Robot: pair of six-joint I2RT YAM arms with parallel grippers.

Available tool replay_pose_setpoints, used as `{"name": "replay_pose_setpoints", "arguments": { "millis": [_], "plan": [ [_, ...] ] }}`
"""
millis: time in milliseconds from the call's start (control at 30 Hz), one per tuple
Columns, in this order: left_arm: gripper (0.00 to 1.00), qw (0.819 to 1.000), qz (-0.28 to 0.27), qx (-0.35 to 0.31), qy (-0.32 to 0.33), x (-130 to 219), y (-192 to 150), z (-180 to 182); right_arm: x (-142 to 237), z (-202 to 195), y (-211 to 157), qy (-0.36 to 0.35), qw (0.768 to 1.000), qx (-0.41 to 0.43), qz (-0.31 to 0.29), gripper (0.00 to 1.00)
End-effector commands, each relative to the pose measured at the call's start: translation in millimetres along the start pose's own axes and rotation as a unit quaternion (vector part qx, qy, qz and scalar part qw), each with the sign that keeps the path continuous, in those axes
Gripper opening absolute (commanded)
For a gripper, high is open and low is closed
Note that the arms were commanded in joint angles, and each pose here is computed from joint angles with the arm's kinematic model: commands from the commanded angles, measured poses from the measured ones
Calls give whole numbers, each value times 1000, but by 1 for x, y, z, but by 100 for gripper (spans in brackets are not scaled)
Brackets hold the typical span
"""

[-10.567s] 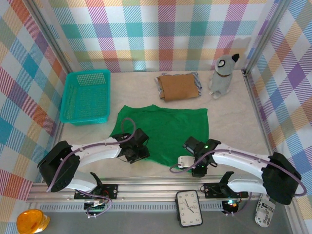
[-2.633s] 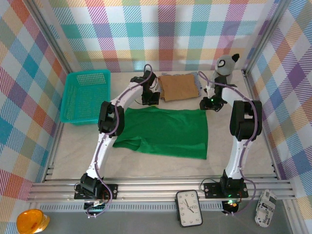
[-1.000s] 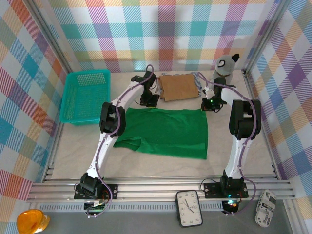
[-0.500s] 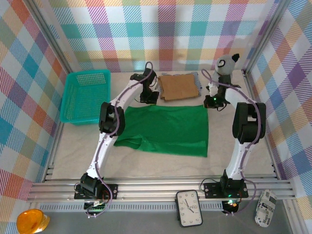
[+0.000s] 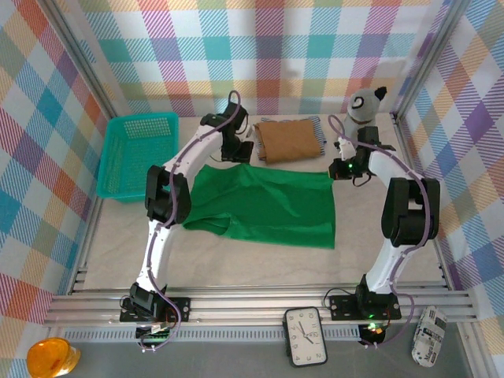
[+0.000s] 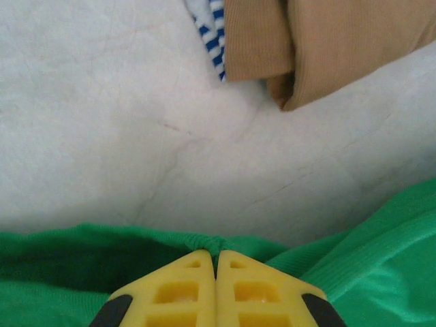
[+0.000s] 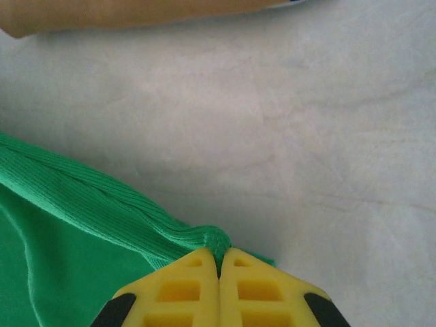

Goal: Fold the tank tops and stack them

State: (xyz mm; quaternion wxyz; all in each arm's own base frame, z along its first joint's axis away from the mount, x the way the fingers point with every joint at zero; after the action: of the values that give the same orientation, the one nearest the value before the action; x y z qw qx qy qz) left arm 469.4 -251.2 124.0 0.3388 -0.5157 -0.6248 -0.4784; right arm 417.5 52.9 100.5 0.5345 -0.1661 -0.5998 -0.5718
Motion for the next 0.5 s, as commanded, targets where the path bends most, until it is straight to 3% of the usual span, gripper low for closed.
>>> {"name": "replay_pose_setpoints", "arguments": {
  "millis": [0, 467],
  "plan": [
    [5, 1000, -6, -10, -6, 4, -8, -6, 15, 12, 2, 14, 999, 20, -22, 5],
    [8, 1000, 3, -30, -2, -12, -47, -7, 9, 30, -65, 7, 999, 1, 35, 5]
  ]
}}
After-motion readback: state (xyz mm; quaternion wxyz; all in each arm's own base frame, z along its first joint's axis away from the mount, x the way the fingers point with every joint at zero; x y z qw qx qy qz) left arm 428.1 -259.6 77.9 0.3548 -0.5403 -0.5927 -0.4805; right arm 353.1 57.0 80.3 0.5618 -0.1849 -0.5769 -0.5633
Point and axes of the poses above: each hand's point on the last joint's axis, 136 mm out from that joint toward the fingers, its own x axis back along the fingers, its own z axis along the line the jaws close on, y = z × x, the point moved 2 cm from there along x, back along the fingers, and after that the axes turned 11 degrees about x, right-handed, at the moved point
